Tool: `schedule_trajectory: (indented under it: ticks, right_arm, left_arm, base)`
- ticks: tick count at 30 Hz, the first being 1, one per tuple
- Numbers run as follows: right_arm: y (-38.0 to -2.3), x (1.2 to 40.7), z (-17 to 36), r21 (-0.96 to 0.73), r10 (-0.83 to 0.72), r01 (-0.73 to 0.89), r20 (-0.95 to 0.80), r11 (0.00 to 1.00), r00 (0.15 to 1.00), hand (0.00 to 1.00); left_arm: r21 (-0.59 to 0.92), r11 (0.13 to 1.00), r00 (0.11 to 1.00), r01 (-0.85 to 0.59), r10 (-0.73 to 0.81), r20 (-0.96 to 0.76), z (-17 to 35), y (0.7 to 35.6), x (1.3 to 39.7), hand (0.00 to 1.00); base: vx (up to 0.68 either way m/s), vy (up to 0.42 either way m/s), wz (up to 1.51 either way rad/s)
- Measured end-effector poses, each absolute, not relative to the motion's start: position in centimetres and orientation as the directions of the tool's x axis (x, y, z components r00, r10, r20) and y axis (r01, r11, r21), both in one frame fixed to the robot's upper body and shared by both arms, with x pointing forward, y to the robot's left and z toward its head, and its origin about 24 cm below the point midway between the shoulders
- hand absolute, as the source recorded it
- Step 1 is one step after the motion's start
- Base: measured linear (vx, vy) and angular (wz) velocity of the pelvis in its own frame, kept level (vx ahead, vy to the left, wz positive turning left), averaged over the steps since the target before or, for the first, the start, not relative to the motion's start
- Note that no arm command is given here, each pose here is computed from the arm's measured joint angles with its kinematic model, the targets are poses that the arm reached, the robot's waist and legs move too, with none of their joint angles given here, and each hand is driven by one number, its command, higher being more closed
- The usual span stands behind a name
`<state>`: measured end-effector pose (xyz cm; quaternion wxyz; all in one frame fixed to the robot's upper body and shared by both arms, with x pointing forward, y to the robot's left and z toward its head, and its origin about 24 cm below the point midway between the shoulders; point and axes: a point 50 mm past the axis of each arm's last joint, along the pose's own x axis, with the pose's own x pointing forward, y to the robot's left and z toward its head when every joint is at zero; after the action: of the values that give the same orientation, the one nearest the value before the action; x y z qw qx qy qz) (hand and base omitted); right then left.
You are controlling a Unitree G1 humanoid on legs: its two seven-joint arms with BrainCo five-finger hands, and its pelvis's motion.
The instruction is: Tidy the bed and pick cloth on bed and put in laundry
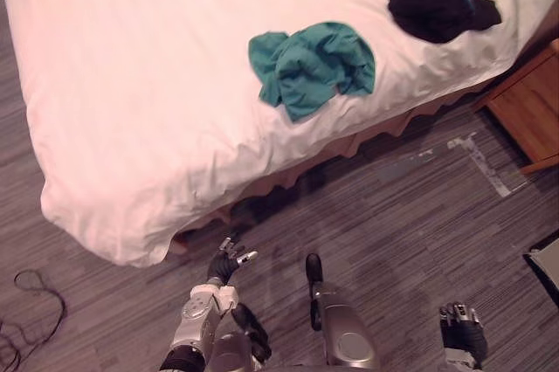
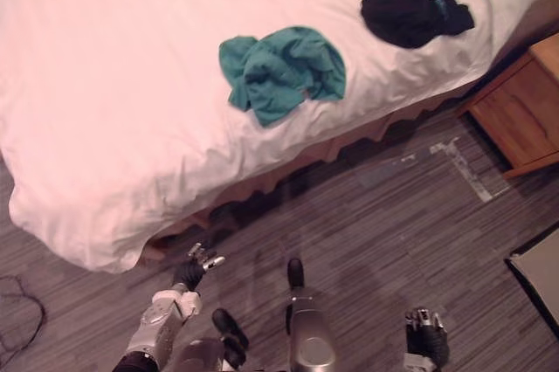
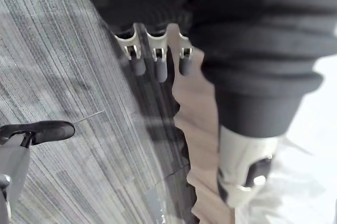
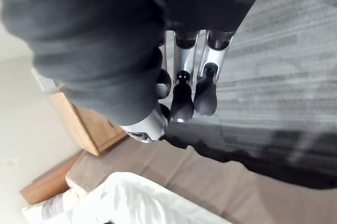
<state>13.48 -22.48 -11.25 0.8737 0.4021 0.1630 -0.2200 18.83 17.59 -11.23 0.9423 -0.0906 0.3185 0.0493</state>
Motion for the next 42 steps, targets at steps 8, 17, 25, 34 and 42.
schedule_trajectory:
  ticks: [8, 17, 25, 34, 42]
  right_arm:
    - [-20.2, 9.8, -14.2, 0.474, -0.152, 0.590, -0.682, 0.653, 0.716, 0.00]
    - [-19.9, 10.0, -14.3, 0.357, -0.025, 0.402, -0.720, 0.843, 0.694, 0.00]
    - [-17.9, 9.9, -14.9, 0.336, 0.094, 0.254, -0.749, 0.907, 0.656, 0.00]
    - [-18.9, 12.8, -14.2, 0.312, 0.101, 0.184, -0.711, 0.932, 0.696, 0.00]
    - [-19.4, 14.1, -13.1, 0.317, 0.073, 0.194, -0.669, 0.928, 0.740, 0.00]
  left_arm:
    - [-0.039, 0.982, 0.607, -0.184, 0.082, -0.790, -14.5, 18.9, 13.8, 0.00]
    - [-0.099, 0.939, 0.596, -0.328, 0.124, -0.793, -15.0, 18.7, 11.3, 0.00]
    - [-0.040, 0.946, 0.598, -0.321, 0.169, -0.784, -14.8, 21.3, 10.4, 0.00]
    - [-0.035, 0.980, 0.517, -0.195, 0.072, -0.853, -15.5, 20.3, 10.9, 0.00]
    - [-0.152, 0.957, 0.521, -0.246, -0.001, -0.853, -15.7, 18.4, 11.0, 0.00]
  base:
    - [0.06, -0.041, -0.85]
    - [0.16, 0.102, -1.86]
    - [0.32, 0.214, -0.69]
    - [0.32, -0.018, 0.12]
    - [0.55, -0.317, 0.36]
